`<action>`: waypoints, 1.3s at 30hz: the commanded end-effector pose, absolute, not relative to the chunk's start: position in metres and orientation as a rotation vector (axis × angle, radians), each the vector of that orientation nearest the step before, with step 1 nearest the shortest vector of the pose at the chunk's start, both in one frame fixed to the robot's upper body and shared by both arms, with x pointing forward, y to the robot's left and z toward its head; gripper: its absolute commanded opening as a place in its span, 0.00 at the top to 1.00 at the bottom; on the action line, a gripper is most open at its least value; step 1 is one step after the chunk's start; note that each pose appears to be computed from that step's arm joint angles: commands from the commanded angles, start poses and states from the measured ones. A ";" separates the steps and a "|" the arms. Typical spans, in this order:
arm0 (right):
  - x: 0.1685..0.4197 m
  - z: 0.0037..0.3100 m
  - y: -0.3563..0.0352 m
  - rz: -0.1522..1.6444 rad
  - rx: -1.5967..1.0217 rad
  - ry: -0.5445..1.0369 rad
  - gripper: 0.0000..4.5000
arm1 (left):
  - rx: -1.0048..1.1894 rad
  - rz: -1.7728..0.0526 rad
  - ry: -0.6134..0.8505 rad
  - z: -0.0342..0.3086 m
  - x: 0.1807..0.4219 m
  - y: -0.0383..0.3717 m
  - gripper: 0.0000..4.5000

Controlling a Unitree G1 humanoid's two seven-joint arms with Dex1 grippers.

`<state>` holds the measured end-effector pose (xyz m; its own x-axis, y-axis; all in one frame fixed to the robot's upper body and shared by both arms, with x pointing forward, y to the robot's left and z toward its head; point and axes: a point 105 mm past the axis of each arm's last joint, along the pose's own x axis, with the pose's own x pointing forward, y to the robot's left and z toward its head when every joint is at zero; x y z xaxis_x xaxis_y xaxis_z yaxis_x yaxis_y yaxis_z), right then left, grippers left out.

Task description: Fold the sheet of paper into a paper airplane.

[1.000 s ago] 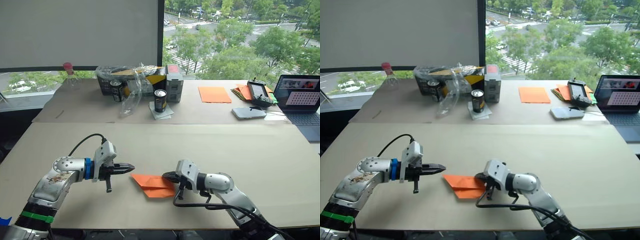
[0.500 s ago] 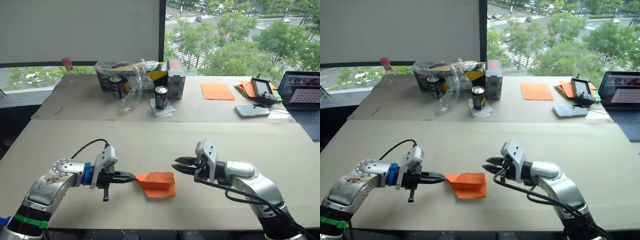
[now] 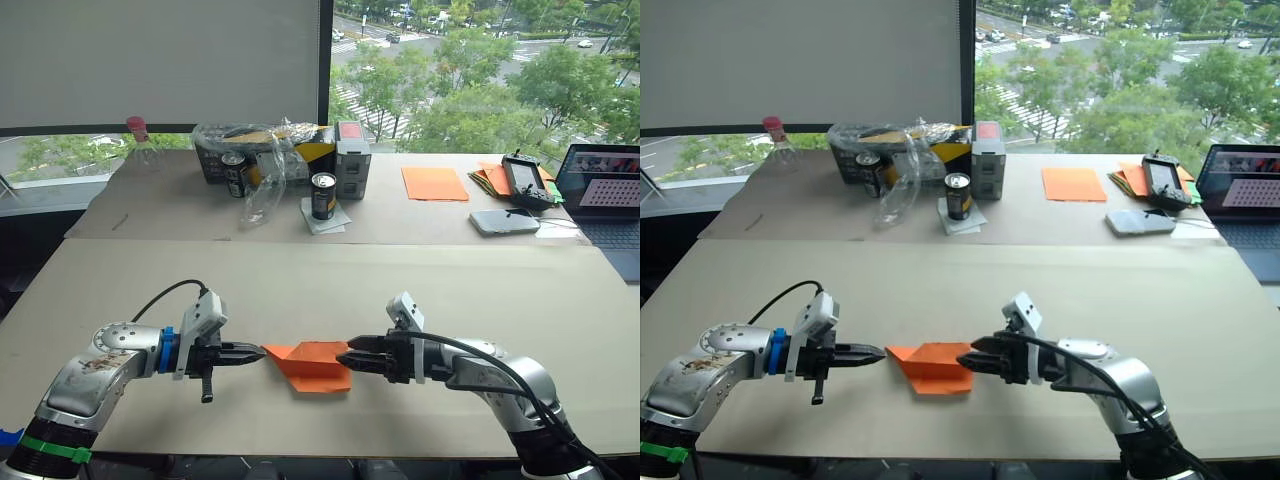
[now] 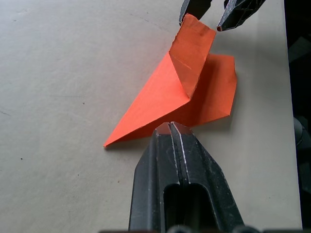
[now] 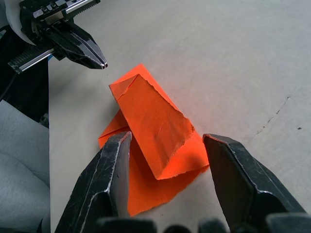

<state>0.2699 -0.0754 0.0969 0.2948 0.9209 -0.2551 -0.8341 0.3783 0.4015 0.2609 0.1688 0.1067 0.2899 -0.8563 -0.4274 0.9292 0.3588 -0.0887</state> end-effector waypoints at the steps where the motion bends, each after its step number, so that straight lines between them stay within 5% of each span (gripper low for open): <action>1: 0.270 0.108 -0.073 1.209 0.256 0.457 0.60 | 0.204 -1.187 0.378 0.118 0.263 0.169 1.00; 7: 0.272 0.118 -0.072 1.269 0.235 0.435 0.99 | 0.201 -1.160 0.374 0.120 0.265 0.175 1.00; 17: 0.306 0.185 -0.067 1.335 0.069 0.168 0.99 | 0.190 -1.114 0.359 0.122 0.266 0.182 1.00; 21: 0.328 0.226 -0.063 1.278 -0.382 -0.192 0.99 | 0.188 -1.102 0.351 0.122 0.267 0.183 1.00; 31: 0.287 0.163 -0.047 1.344 -1.069 -0.689 0.99 | 0.193 -1.091 0.364 0.120 0.270 0.191 1.00; 39: 0.268 0.110 -0.062 1.450 -1.251 -0.758 0.99 | 0.204 -1.107 0.377 0.122 0.272 0.194 1.00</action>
<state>0.2701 -0.0623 0.1047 0.0899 0.9433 -0.3196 -0.3504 -0.2705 -0.8967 0.2699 0.1929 0.1120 0.3895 -0.8285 -0.4024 0.8909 0.4497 -0.0634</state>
